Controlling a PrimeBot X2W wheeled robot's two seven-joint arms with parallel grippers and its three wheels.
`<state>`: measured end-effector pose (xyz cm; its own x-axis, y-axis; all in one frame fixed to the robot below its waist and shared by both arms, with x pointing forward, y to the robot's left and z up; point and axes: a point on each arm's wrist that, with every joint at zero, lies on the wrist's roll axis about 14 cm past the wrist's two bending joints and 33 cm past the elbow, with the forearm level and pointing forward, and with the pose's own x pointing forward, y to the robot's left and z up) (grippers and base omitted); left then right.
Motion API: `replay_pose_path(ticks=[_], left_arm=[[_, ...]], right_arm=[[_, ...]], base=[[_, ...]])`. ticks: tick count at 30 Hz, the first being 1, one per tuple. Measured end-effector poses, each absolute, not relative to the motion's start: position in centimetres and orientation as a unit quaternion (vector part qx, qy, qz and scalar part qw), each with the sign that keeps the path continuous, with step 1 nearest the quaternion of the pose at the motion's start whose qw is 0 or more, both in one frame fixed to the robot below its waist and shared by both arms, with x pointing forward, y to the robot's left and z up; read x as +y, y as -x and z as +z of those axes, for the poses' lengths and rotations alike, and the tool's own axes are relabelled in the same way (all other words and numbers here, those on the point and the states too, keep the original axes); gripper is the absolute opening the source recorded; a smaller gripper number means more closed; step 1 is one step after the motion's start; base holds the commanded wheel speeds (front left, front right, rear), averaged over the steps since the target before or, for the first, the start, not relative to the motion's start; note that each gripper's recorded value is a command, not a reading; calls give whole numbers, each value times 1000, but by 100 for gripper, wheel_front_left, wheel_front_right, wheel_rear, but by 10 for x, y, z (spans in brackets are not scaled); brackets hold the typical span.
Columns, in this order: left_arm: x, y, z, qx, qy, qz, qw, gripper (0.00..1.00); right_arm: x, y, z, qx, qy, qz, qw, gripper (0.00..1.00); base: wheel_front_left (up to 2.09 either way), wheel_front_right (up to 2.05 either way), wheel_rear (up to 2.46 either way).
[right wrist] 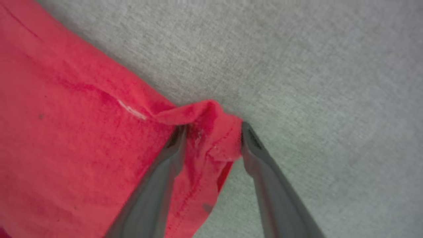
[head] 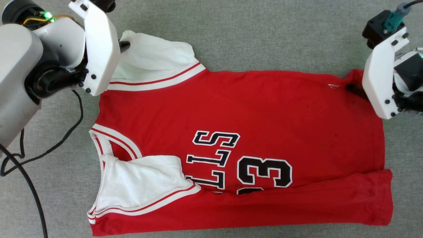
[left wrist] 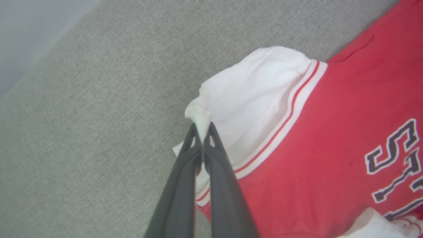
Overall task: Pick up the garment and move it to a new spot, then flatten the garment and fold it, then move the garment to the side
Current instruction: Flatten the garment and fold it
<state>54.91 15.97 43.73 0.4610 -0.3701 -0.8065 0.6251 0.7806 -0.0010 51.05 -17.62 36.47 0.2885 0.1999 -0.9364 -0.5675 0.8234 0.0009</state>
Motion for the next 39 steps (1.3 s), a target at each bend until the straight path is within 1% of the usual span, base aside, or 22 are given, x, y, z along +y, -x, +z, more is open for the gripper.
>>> replay_pose_path(ticks=[4,9,12,16,27,32,39], left_arm=[[159,-547,447,413,-146,-296,849,0],[154,-540,473,379,-139,-301,864,0],[156,-528,488,362,-139,-304,870,0],[161,-504,497,357,-139,-308,871,0],[182,-427,496,371,-139,-301,867,0],[185,-385,474,401,-119,-300,857,0],[194,-335,422,472,-73,-286,831,0]], right_arm=[[-171,-513,375,513,164,250,805,0],[-169,-512,399,468,158,252,832,0],[-166,-504,412,446,152,259,843,0],[-166,-493,428,417,153,264,856,0],[-170,-443,442,390,147,280,865,0],[-173,-414,431,401,134,286,860,0],[-177,-389,411,421,117,288,852,0]], base=[[0,0,0],[0,0,0],[0,0,0],[0,0,0],[0,0,0],[0,0,0],[0,0,0]])
